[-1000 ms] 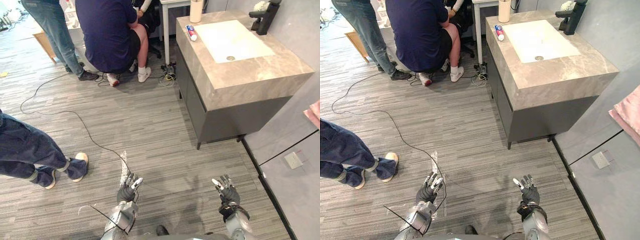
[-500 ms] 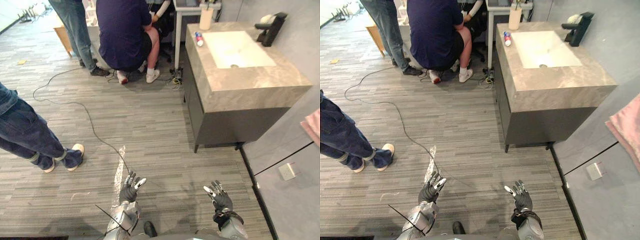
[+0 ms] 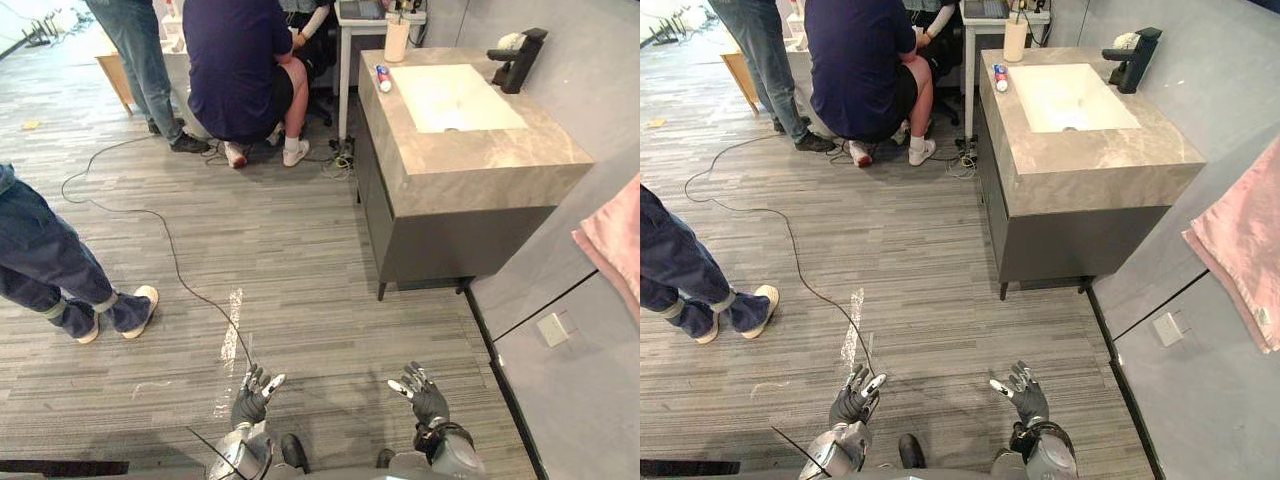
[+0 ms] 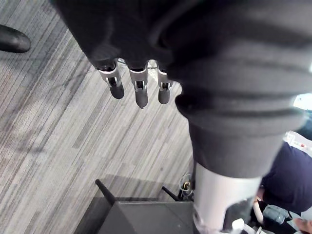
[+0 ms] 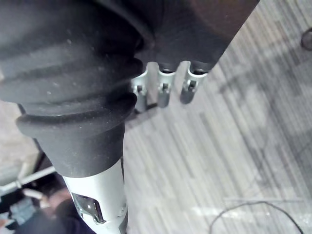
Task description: Organize washtable
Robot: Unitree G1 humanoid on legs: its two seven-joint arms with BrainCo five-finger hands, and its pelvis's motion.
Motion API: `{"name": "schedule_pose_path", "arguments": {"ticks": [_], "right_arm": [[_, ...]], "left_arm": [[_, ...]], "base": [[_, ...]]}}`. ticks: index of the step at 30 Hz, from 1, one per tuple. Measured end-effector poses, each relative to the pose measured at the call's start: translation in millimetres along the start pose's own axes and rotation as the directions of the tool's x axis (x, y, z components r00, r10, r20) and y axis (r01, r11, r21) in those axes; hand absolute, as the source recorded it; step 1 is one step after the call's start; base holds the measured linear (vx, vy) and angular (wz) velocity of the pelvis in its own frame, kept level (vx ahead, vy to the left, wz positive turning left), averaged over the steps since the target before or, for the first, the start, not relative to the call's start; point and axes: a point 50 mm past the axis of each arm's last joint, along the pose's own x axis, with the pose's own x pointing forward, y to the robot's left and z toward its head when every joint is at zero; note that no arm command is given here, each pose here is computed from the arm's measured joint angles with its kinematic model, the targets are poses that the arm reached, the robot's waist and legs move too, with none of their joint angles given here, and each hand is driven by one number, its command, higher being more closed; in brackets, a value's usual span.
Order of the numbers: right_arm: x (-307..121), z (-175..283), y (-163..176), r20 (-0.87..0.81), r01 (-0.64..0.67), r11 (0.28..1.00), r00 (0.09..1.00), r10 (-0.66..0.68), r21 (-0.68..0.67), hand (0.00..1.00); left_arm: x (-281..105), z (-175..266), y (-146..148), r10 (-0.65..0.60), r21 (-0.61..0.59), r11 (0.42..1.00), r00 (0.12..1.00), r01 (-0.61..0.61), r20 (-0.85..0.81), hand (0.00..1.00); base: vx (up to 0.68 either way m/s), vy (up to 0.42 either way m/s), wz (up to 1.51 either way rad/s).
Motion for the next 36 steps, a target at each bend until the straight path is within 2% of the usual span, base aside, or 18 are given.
{"name": "schedule_pose_path", "arguments": {"ticks": [5, 11, 16, 19, 24, 28, 31, 36], "right_arm": [[4.4, 6.3, 2.9, 0.016, -0.014, 1.0, 1.0, 0.014, -0.008, 0.0], [3.1, 3.3, 9.7, 0.012, -0.051, 0.998, 0.999, 0.051, -0.031, 0.0], [2.6, 3.9, 4.8, 0.012, -0.034, 0.999, 0.999, 0.034, -0.029, 0.0], [3.0, 5.0, 6.3, 0.019, -0.032, 0.999, 0.999, 0.033, -0.015, 0.0], [-0.3, 13.9, -11.9, 0.056, 0.033, 0.999, 0.998, -0.034, 0.022, 0.0], [8.7, 38.6, -0.6, 0.153, 0.008, 0.998, 0.988, -0.018, 0.065, 0.0], [15.1, 47.3, 13.5, 0.194, -0.015, 0.99, 0.981, -0.012, 0.141, 0.0], [12.8, 41.0, 13.3, 0.171, -0.02, 0.991, 0.985, -0.002, 0.131, 0.0]], "left_arm": [[-1.9, 5.2, -4.4, -0.012, 0.001, 1.0, 0.999, 0.012, 0.034, 0.0], [-5.6, 15.0, 13.2, 0.061, 0.008, 0.998, 0.994, -0.062, 0.086, 0.0], [-4.9, 14.8, 10.3, 0.049, 0.011, 0.999, 0.995, -0.05, 0.085, 0.0], [-3.4, 13.1, 0.9, 0.007, 0.026, 1.0, 0.997, -0.009, 0.076, 0.0], [-3.9, -6.8, -40.9, -0.164, 0.055, 0.985, 0.986, 0.164, -0.003, 0.0], [10.2, 5.2, -54.6, -0.179, 0.033, 0.983, 0.983, 0.178, 0.036, 0.0], [14.2, 15.9, -43.5, -0.127, 0.028, 0.992, 0.989, 0.126, 0.074, 0.0], [5.9, 8.3, -21.6, -0.058, 0.03, 0.998, 0.997, 0.056, 0.048, 0.0]], "base": [[0.17, 0.119, 0.57], [0.23, 0.071, 0.84], [0.35, -0.024, 0.48], [0.63, -0.155, 0.27], [0.76, -0.246, 0.16], [0.6, -0.184, -0.3], [0.48, -0.067, -1.03], [0.35, 0.2, -1.53]]}}
